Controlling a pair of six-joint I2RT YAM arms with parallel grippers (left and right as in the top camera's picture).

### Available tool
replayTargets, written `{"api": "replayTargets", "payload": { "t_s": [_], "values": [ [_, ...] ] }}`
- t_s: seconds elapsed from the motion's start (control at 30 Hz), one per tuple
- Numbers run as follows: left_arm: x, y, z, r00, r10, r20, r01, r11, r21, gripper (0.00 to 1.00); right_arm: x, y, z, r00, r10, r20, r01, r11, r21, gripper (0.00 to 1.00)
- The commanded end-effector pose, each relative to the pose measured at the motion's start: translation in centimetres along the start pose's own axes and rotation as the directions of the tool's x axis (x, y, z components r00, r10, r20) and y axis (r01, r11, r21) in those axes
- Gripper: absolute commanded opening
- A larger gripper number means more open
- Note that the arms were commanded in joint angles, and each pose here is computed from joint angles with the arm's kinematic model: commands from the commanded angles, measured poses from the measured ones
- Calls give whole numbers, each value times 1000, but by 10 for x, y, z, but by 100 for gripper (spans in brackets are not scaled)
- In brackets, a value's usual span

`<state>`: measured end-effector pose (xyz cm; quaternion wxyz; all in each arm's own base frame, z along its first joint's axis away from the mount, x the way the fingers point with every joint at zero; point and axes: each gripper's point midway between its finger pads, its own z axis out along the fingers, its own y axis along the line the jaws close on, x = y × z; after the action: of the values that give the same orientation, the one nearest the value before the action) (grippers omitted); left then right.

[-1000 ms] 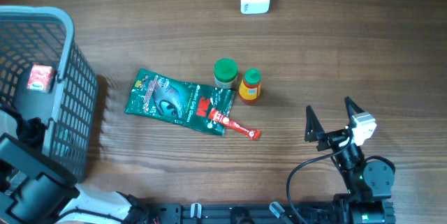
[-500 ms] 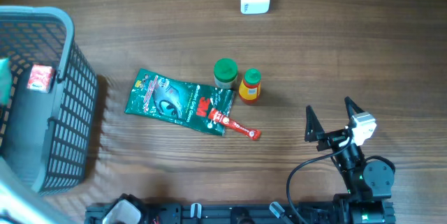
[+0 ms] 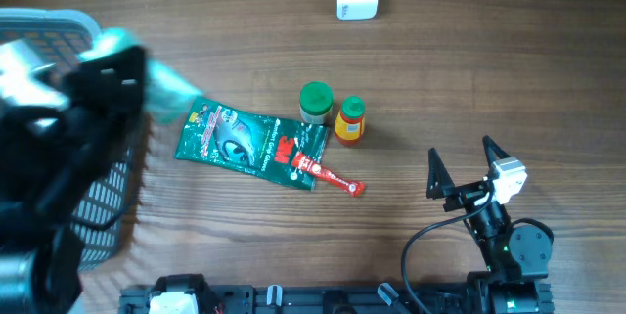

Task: Scan the item barcode
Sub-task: 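Lift the wipes pack out of the basket toward the table, then lower the wipes pack beside the sachet and open the left gripper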

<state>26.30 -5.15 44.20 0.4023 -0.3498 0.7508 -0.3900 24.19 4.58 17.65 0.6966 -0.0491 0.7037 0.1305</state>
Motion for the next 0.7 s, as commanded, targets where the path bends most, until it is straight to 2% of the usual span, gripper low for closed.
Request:
{"api": "replayTargets", "payload": {
  "t_s": [0.0, 0.1, 0.2, 0.33, 0.4, 0.5, 0.6, 0.63, 0.67],
  "values": [
    [41, -9, 36, 984, 100, -148, -104, 994, -17, 31, -1, -2, 0, 1000, 13, 7, -13, 1000, 12, 100],
    [89, -3, 65, 945, 158, -287, -184, 981, -68, 30, -1, -2, 0, 1000, 14, 7, -14, 1000, 12, 100],
    [141, 28, 89, 884, 217, -414, -322, 924, -204, 30, -1, -2, 0, 1000, 13, 7, -13, 1000, 11, 100],
    [195, 75, 99, 792, 235, -563, -485, 804, -346, 27, -1, -2, 0, 1000, 13, 7, -13, 1000, 11, 100],
    [215, 101, 97, 768, 207, -606, -531, 734, -423, 27, -1, -2, 0, 1000, 13, 7, -13, 1000, 12, 100],
    [243, 127, 99, 743, 210, -636, -584, 667, -462, 27, -1, -2, 0, 1000, 13, 7, -13, 1000, 11, 100],
    [285, 144, 108, 689, 255, -679, -634, 665, -394, 29, -1, -2, 0, 1000, 13, 7, -13, 1000, 11, 99],
    [300, 148, 112, 680, 265, -683, -634, 680, -367, 32, -1, -2, 0, 1000, 13, 7, -13, 1000, 11, 100],
    [313, 155, 115, 698, 244, -673, -607, 701, -375, 34, -1, -2, 0, 1000, 13, 7, -13, 1000, 11, 100]
  ]
}}
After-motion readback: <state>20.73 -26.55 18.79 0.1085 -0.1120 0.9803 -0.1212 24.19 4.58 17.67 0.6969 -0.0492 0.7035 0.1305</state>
